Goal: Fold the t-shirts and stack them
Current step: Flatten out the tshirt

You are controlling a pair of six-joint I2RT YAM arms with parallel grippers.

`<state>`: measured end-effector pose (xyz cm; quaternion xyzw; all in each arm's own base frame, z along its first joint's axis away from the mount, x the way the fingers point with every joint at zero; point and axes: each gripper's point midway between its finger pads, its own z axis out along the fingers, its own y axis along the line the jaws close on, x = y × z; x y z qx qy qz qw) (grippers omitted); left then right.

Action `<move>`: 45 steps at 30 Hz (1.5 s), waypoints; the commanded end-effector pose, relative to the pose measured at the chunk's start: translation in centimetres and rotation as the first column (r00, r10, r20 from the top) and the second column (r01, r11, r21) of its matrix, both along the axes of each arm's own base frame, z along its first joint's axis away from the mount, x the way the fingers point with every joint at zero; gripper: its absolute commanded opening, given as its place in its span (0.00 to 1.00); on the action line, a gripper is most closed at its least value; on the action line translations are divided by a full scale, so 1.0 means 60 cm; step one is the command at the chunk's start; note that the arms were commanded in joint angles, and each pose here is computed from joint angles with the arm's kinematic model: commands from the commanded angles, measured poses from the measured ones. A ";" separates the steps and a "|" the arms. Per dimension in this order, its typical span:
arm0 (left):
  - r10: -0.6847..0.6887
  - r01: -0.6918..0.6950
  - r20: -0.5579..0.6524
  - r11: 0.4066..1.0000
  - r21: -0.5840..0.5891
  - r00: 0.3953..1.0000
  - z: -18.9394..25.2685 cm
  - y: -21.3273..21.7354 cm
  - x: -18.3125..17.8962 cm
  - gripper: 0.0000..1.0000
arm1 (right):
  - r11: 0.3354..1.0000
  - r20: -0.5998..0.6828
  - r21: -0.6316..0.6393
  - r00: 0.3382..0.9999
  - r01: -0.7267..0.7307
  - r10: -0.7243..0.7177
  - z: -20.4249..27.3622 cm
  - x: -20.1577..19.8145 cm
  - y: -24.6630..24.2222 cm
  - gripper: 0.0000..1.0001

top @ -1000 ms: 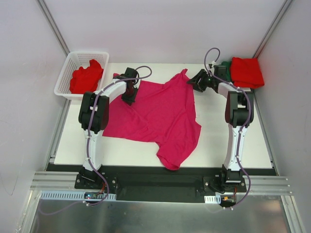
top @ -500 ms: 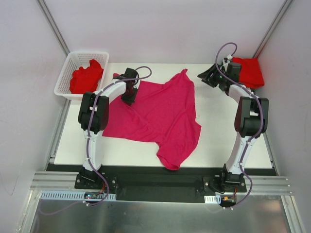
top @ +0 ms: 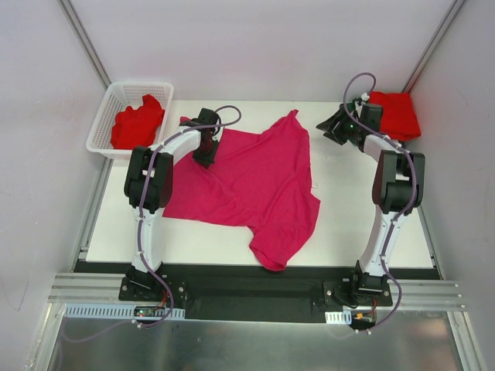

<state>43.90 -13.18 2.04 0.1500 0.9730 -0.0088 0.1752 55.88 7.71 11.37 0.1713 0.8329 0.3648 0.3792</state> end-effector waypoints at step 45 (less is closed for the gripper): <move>0.019 -0.018 -0.043 1.000 0.021 0.999 0.004 0.019 -0.024 0.00 | 0.860 0.109 0.498 0.992 -0.113 0.067 0.026 0.038 0.054 0.60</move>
